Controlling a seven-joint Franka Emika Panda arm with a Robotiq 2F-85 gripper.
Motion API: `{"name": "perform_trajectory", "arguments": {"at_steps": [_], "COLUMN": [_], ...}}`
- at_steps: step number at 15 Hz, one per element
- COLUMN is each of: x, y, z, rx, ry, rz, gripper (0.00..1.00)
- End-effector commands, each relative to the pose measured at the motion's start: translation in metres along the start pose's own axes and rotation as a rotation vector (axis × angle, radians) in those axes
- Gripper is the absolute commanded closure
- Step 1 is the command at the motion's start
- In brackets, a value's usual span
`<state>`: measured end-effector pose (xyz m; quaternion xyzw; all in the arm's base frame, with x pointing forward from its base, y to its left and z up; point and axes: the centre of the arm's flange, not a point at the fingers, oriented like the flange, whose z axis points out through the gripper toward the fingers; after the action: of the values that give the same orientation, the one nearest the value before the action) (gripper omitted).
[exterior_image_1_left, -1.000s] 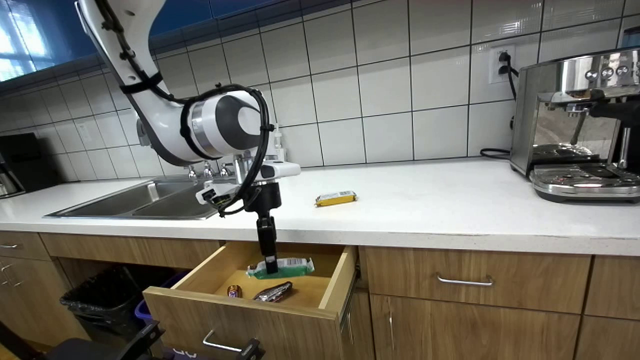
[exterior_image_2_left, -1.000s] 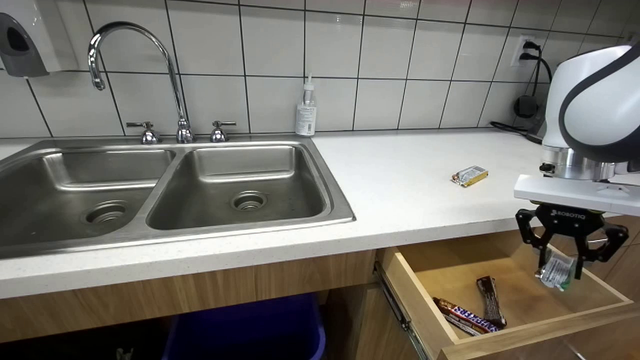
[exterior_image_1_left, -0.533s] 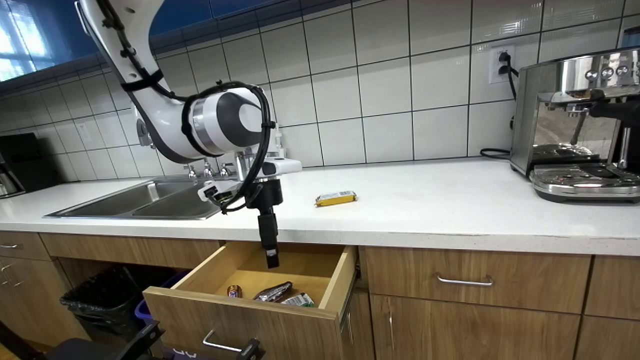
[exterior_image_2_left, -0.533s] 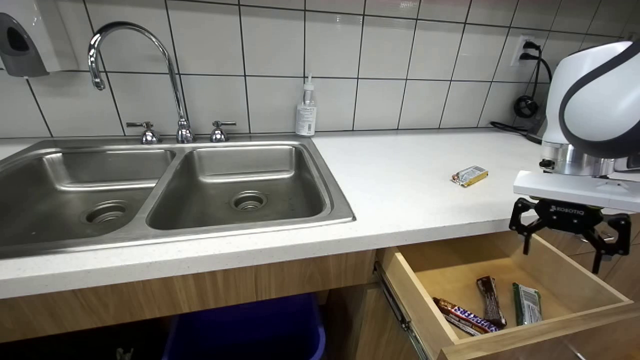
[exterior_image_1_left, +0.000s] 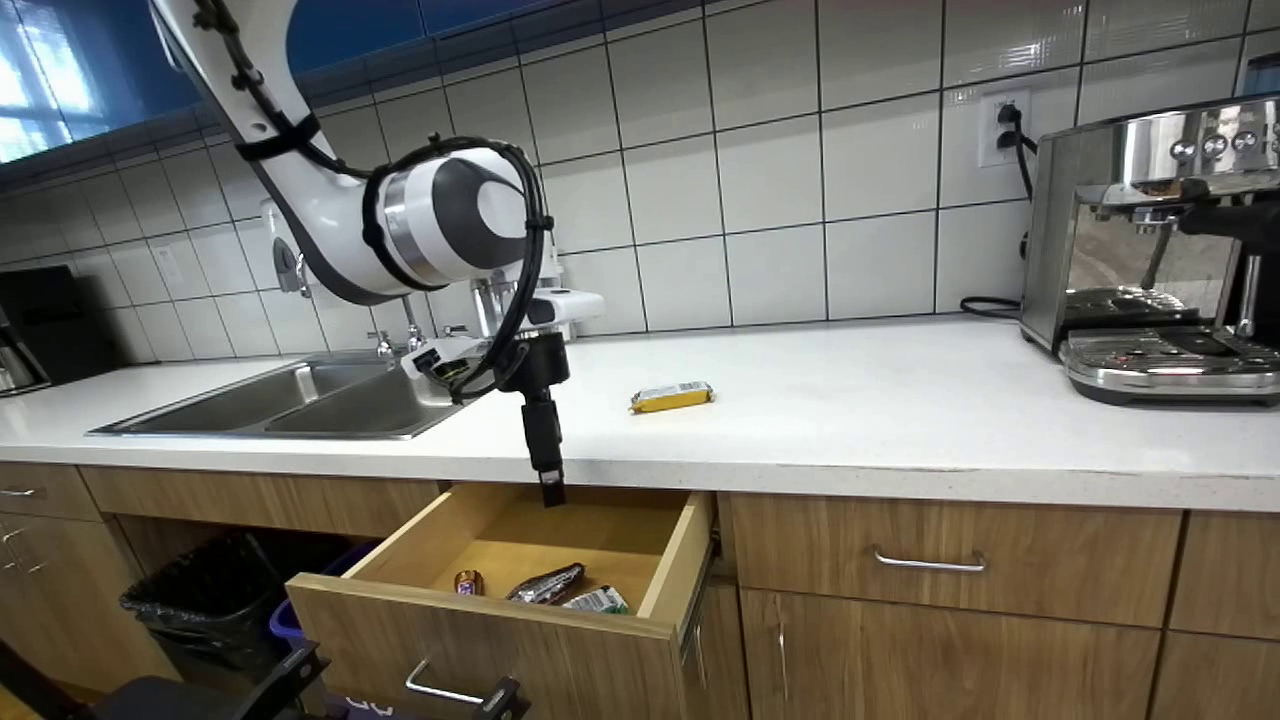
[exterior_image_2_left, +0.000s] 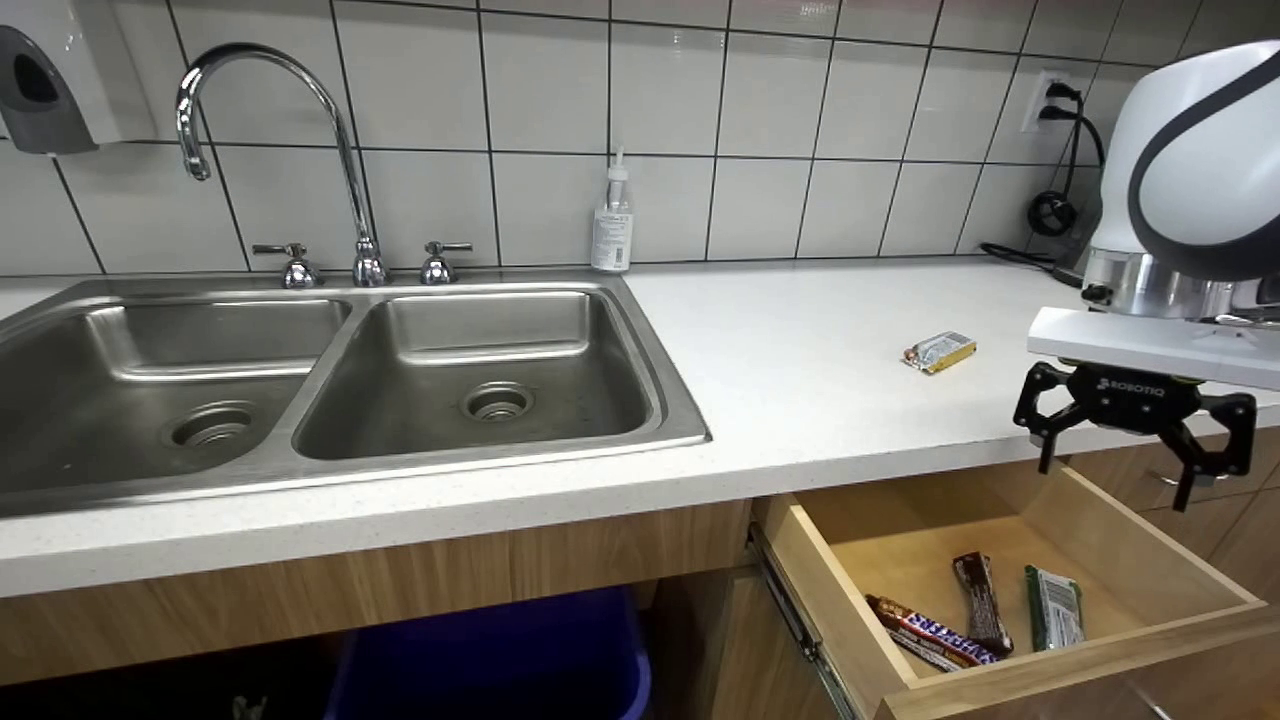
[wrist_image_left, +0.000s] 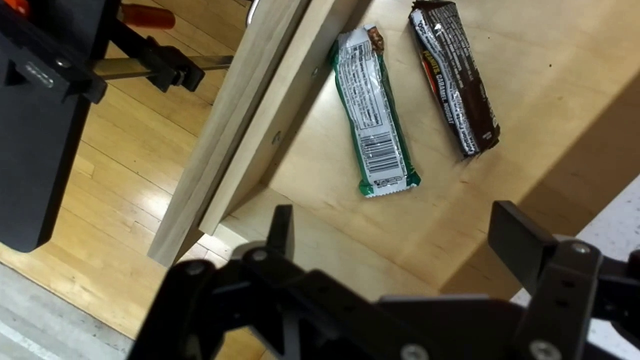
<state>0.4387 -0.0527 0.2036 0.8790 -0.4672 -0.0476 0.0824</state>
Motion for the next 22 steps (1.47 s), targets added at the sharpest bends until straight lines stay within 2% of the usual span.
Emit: {"name": "perform_trajectory", "arguments": {"at_steps": [1, 6, 14, 22], "x": [0.011, 0.033, 0.068, 0.102], "y": [-0.001, -0.017, -0.059, -0.105], "z": [-0.021, -0.037, -0.069, -0.079], "rx": [0.012, 0.048, 0.149, 0.226], "ry": [0.022, 0.042, 0.067, 0.057], "rz": [-0.005, 0.011, 0.067, 0.142], "gripper": [0.0, 0.0, 0.0, 0.0]}}
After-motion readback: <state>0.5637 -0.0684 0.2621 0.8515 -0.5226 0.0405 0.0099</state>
